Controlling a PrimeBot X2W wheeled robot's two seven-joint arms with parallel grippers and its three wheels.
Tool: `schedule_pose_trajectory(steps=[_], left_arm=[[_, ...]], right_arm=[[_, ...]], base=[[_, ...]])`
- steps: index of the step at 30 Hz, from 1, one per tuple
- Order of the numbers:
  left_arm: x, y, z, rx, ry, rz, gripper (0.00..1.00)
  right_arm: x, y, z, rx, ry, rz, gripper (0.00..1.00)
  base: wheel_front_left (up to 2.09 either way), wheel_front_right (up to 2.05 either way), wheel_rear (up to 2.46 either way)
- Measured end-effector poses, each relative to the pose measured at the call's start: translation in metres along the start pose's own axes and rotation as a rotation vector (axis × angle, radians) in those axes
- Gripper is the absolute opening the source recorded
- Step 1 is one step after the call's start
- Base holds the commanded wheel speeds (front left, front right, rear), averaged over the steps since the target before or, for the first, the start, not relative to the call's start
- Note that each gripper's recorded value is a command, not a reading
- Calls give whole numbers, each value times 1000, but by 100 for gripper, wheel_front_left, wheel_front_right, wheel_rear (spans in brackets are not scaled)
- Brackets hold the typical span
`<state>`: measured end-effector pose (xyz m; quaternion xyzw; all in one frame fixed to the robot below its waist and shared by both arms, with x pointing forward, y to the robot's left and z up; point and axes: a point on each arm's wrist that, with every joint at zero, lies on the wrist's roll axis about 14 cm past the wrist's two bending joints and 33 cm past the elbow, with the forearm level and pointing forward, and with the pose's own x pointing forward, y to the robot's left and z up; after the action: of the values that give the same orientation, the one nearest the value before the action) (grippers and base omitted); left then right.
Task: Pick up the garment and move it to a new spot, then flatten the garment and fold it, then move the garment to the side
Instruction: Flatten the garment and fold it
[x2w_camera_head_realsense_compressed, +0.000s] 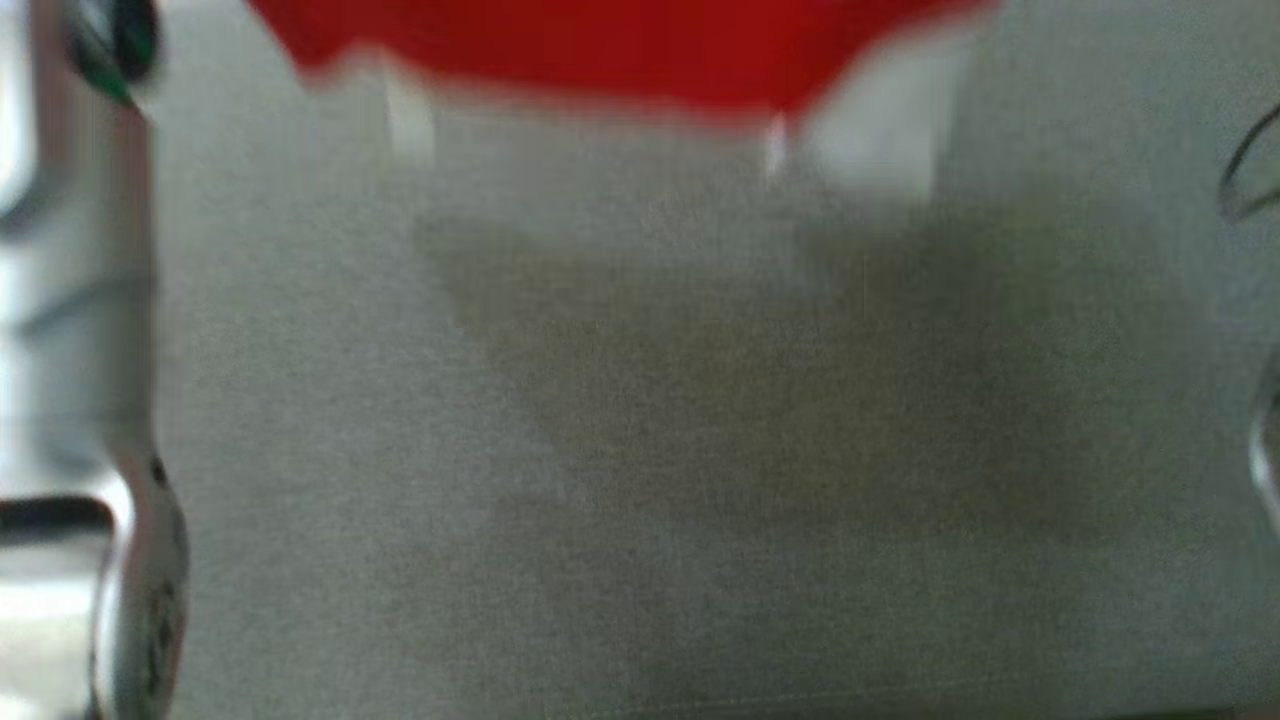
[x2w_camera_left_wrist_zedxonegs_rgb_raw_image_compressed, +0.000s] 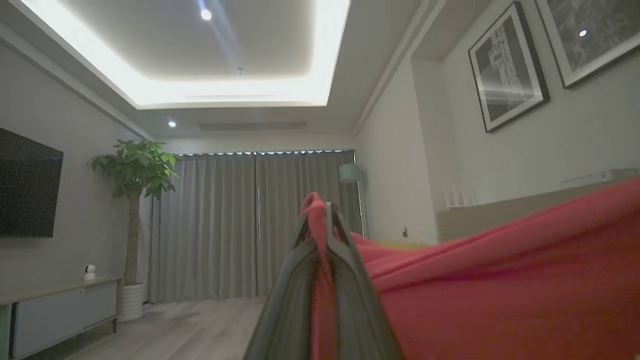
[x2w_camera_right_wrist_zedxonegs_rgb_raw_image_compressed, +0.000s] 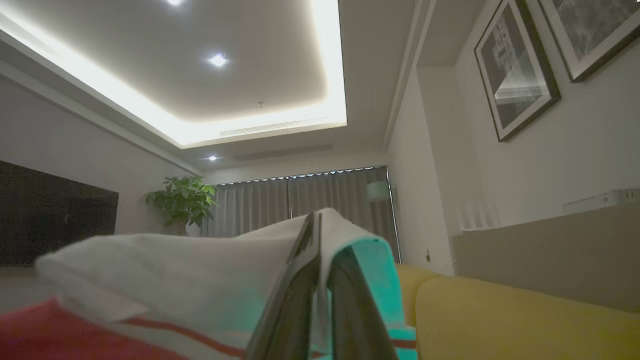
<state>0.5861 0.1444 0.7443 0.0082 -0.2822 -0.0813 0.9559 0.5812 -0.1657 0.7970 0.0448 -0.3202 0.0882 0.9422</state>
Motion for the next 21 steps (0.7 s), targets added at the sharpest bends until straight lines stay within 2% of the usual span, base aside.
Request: schedule_pose_trajectory(steps=[3,5,7,10,16,21], left_arm=[[22,7,28,-21,-130,36,0],[26,9,28,-43,-161,48,0],[21,7,7,-68,-123,57,0],[-8,-2,-51,-132,17,70,0],[-117,-16,-168,-276,381,150,0],[-225,-32,-219,-358,654,206,0]], right_arm=[[17,-17,20,-55,-90,-35,0],[18,-28,17,-61,-100,-64,0],[11,-37,3,-55,-73,-92,0],[-14,-46,-41,-35,38,-118,0],[-125,-53,-149,105,357,-206,0],[-235,-43,-197,249,587,-309,0]], base=[[0,0,0],[0,0,0],[0,0,0],[0,0,0],[0,0,0],[0,0,0]])
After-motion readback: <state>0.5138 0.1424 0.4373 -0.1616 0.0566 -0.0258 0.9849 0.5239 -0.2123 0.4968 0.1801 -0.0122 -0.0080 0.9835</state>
